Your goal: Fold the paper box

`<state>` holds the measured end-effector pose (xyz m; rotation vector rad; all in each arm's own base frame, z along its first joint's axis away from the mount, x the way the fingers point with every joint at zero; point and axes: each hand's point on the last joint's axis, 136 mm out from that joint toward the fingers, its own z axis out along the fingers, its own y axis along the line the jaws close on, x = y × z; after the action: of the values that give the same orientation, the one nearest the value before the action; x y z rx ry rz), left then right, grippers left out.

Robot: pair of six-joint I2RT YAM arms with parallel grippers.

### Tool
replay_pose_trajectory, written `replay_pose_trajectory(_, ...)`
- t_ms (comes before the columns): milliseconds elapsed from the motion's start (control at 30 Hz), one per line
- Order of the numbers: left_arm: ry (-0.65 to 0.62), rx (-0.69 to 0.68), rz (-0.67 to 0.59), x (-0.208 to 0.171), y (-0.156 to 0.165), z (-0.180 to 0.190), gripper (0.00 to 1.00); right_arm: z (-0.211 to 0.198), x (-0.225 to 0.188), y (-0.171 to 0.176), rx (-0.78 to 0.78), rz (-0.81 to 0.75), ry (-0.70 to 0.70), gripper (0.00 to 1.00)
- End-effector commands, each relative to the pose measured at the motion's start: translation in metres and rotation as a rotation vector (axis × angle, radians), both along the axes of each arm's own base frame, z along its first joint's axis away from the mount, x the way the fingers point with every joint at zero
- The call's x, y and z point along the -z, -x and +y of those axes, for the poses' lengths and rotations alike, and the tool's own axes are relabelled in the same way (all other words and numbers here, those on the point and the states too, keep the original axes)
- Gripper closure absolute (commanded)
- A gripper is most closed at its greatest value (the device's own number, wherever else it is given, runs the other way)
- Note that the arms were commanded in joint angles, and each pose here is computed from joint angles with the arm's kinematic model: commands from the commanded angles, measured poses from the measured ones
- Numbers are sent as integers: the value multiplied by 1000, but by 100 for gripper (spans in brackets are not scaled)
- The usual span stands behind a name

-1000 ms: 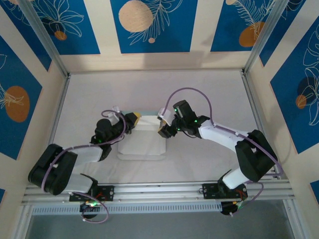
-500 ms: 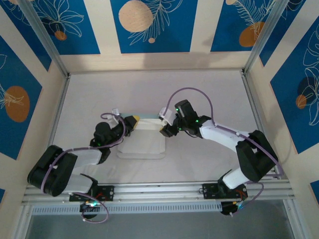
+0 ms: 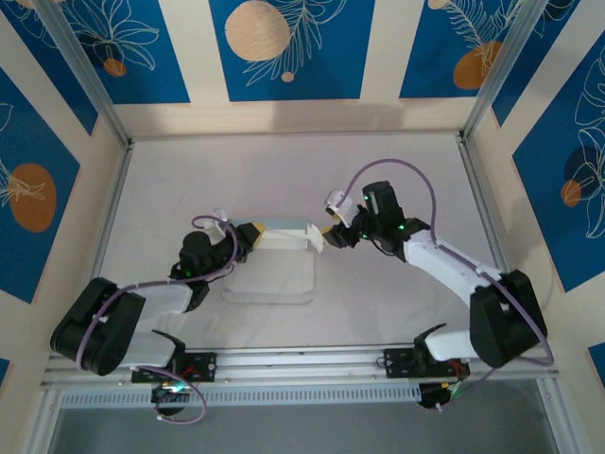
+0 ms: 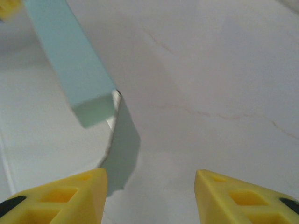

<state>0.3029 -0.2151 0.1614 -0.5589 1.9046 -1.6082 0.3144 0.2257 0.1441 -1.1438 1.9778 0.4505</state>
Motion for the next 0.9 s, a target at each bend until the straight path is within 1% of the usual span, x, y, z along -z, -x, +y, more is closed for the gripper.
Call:
replay_pose_trajectory(0, -3, 25, 6, -2, 1, -5, 100, -7, 26, -6, -25, -9, 176, 47)
replay_pose_trajectory(133, 2, 30, 21, -3, 0, -7, 100, 15, 37, 4, -146, -15, 214, 46)
replay_pose_trajectory(200, 4, 30, 30, -2, -1, -7, 100, 28, 38, 13, -203, -20, 211, 46)
replay_pose_trajectory(300, 2, 35, 43, -1, -2, -9, 100, 42, 36, 20, -241, -23, 186, 44)
replay_pose_trajectory(433, 3, 40, 55, 0, -2, -10, 100, 50, 37, 17, -236, -28, 188, 44)
replay_pose_trajectory(567, 5, 45, 59, 0, -2, -11, 100, 52, 38, 6, -200, -42, 212, 43)
replay_pose_trajectory(867, 17, 48, 69, 0, -1, -11, 100, 66, 38, -8, -140, -41, 165, 42)
